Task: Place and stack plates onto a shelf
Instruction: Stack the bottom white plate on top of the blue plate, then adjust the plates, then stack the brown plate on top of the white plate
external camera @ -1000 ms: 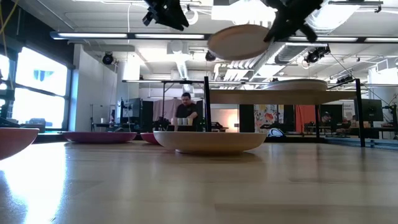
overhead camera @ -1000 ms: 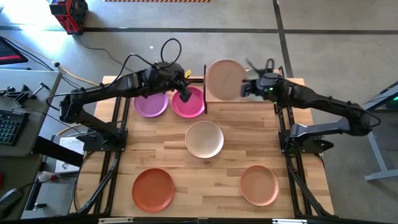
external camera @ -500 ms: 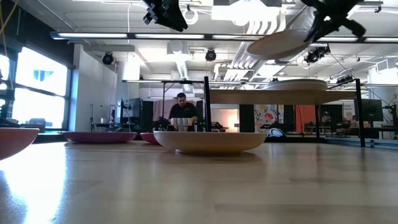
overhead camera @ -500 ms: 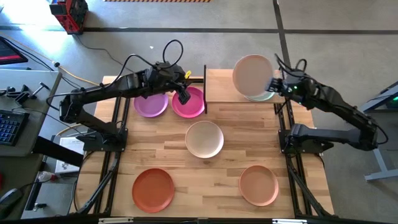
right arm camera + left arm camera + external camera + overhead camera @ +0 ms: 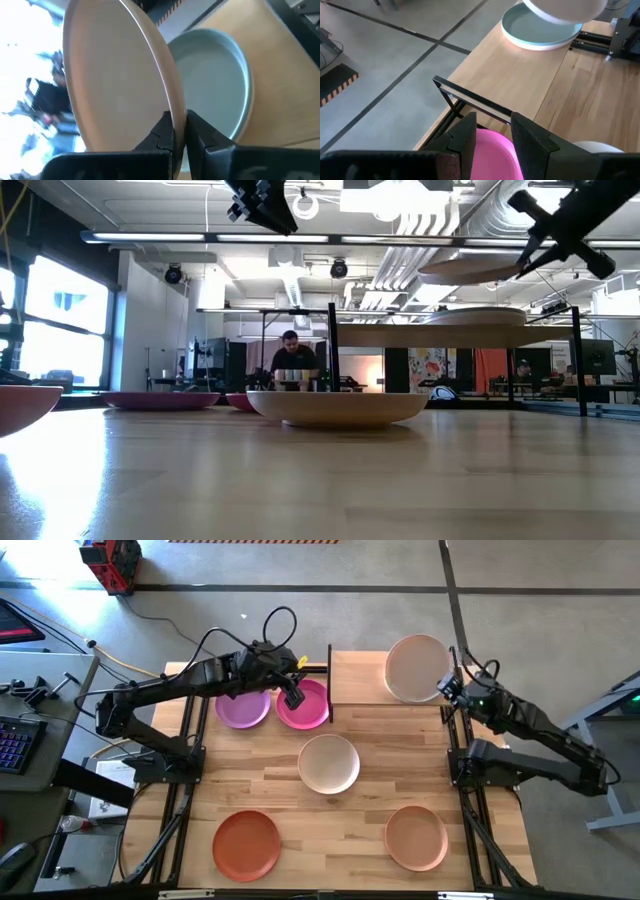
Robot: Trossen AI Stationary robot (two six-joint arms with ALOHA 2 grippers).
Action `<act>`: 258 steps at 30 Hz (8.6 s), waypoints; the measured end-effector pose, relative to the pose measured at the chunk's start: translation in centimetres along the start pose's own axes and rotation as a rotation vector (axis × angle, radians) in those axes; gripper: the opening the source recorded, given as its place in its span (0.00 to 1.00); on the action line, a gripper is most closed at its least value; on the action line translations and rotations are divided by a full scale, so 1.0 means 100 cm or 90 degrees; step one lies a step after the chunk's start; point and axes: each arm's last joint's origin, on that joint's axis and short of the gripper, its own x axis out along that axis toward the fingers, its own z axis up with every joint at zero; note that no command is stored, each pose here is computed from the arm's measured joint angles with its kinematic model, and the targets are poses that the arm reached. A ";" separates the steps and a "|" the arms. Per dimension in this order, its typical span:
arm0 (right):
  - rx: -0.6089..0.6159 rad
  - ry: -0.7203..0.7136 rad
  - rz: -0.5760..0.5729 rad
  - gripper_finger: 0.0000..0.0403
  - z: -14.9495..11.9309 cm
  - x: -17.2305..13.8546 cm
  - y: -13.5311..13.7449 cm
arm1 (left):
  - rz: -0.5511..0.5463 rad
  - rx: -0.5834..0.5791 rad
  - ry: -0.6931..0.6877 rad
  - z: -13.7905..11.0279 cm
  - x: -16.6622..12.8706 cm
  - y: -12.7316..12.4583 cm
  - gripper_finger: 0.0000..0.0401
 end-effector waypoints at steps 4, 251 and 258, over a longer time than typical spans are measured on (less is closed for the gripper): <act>0.074 -0.035 0.008 0.00 -0.003 0.004 -0.011 | 0.000 0.000 0.000 0.000 0.000 0.000 0.28; -0.718 0.641 -0.069 0.34 -0.122 0.041 0.135 | 0.022 -0.094 0.044 -0.007 0.003 0.010 0.28; -0.820 0.691 -0.014 0.34 -0.138 0.019 0.132 | 0.023 -0.136 0.102 -0.016 0.000 0.004 0.28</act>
